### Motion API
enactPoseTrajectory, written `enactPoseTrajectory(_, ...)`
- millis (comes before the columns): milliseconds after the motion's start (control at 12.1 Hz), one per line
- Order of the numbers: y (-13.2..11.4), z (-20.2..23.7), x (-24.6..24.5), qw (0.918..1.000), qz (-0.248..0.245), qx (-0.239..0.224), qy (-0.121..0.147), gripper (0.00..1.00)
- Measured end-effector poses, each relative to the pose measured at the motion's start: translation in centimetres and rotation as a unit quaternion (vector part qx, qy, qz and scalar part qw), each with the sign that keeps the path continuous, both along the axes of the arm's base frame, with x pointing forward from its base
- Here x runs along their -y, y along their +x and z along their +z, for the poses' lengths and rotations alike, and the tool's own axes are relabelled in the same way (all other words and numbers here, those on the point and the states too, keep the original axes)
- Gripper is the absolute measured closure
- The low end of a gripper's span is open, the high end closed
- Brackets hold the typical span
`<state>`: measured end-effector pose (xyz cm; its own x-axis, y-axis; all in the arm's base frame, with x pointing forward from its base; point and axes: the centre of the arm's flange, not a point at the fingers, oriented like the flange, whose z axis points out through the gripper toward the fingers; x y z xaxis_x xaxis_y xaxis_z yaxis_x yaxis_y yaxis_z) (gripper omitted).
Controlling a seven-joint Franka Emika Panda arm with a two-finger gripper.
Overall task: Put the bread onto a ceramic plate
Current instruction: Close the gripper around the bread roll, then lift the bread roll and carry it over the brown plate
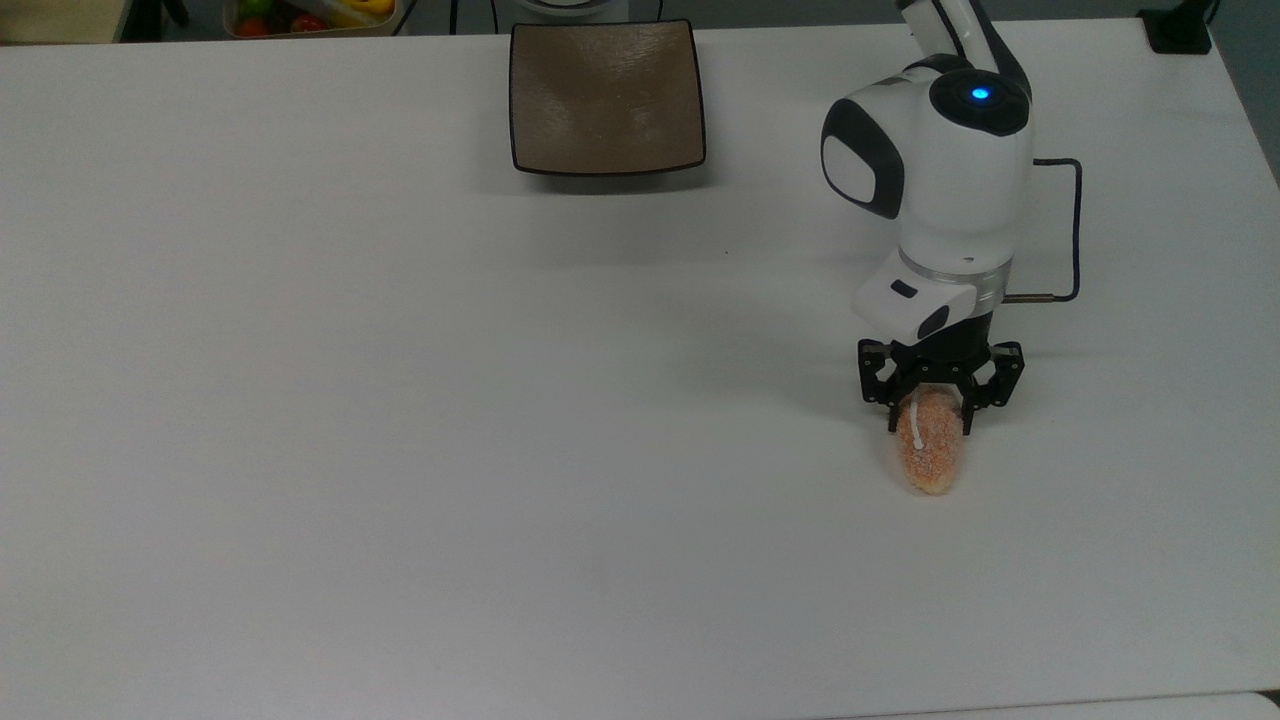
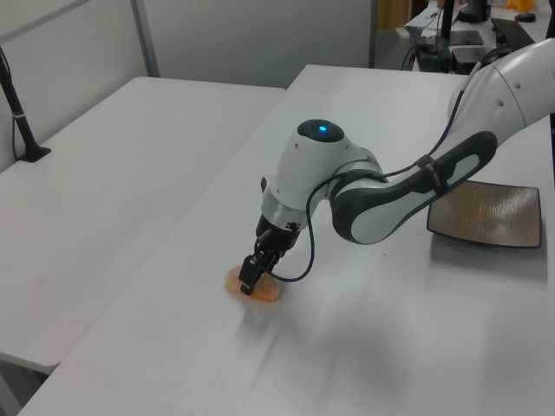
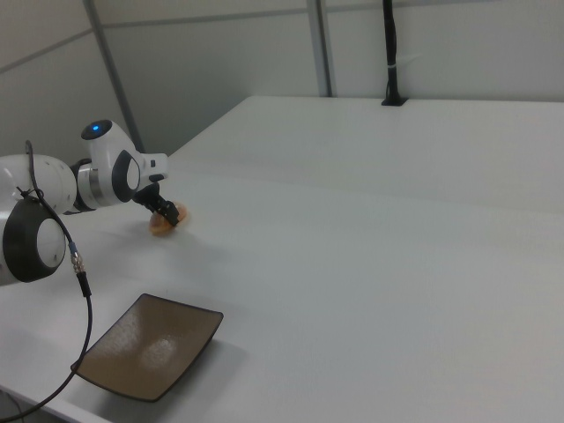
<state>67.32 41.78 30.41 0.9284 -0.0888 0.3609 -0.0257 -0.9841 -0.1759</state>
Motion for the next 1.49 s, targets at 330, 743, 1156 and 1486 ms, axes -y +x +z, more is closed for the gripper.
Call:
enactPoseTrajectory(330,0.0,0.2,-0.2,0.9999,-0.002,0.011,-0.011,0.61)
enactPoseTrajectory(743,0.8,6.1,3.7,0.9992,-0.017,0.035,-0.005,0.64)
enactPoseTrajectory(1156,-6.8,14.3,10.1,0.9942,0.058,-0.029,-0.086,0.64)
enactPoseTrajectory(1486,-14.6,18.5,16.7,0.9725,0.144,-0.122,-0.137,0.64)
